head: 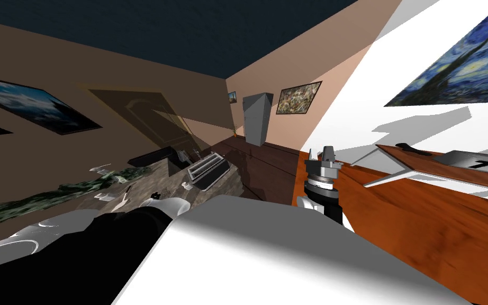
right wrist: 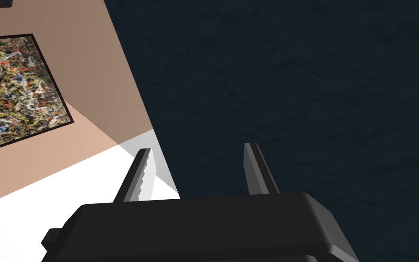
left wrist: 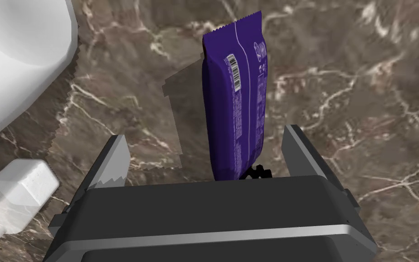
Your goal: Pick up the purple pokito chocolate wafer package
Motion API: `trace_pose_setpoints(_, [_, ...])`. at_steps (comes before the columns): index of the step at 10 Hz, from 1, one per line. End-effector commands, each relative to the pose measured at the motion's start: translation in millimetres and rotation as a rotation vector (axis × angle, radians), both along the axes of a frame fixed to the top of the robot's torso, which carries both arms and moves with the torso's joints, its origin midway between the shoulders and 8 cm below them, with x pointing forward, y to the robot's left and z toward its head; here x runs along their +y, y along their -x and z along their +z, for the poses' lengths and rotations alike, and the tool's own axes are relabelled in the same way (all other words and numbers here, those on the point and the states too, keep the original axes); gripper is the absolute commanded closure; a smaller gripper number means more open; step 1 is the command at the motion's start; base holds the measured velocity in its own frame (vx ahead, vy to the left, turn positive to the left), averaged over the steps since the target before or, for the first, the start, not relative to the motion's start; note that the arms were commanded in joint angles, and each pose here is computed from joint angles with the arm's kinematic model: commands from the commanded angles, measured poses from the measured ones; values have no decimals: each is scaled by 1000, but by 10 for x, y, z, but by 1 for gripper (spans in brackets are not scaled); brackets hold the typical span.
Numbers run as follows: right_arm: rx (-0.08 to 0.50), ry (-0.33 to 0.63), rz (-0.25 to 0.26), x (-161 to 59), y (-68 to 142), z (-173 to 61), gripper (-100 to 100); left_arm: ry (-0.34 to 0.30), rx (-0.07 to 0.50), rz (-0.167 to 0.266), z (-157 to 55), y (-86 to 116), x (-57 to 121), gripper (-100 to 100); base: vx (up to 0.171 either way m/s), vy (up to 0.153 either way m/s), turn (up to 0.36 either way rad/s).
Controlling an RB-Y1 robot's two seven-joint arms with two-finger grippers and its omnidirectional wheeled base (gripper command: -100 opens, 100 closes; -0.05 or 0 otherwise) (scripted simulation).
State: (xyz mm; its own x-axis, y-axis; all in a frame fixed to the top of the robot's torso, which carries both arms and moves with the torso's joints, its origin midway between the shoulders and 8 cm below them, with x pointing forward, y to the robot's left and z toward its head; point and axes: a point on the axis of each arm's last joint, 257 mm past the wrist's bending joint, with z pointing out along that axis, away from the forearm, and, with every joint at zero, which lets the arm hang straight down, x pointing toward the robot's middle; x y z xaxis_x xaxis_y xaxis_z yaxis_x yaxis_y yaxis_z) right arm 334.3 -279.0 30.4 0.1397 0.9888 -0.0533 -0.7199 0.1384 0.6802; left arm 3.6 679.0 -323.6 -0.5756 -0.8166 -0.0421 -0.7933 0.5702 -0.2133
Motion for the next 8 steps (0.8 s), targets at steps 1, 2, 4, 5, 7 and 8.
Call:
trace_pose_setpoints(1, [0, 0, 0, 0, 0, 0, 0, 12, -29, 22, -30, -114, -9, -100, -141, 20, -191])
trace_pose_setpoints(2, [0, 0, 0, -1, 0, 0, 0, 27, -17, 32, -71, -52, -57, -100, -84, 21, 7])
trace_pose_setpoints(4, [0, 0, 0, -1, 0, -1, 0, 24, -36, 48, -85, -195, -22, -100, -64, -2, -130])
trace_pose_setpoints(5, [0, 0, 0, 0, 0, 0, 0, 41, -38, 61, -121, -189, -72, -100, -135, 7, -166])
trace_pose_setpoints(7, [0, 0, 0, -1, 0, -1, 0, 64, -2, 74, -205, -24, -160, -100, -39, 3, 10])
trace_pose_setpoints(8, [0, 0, 0, -1, 0, -1, 0, 68, 8, 74, -222, 18, -175, -100, 14, 0, 2])
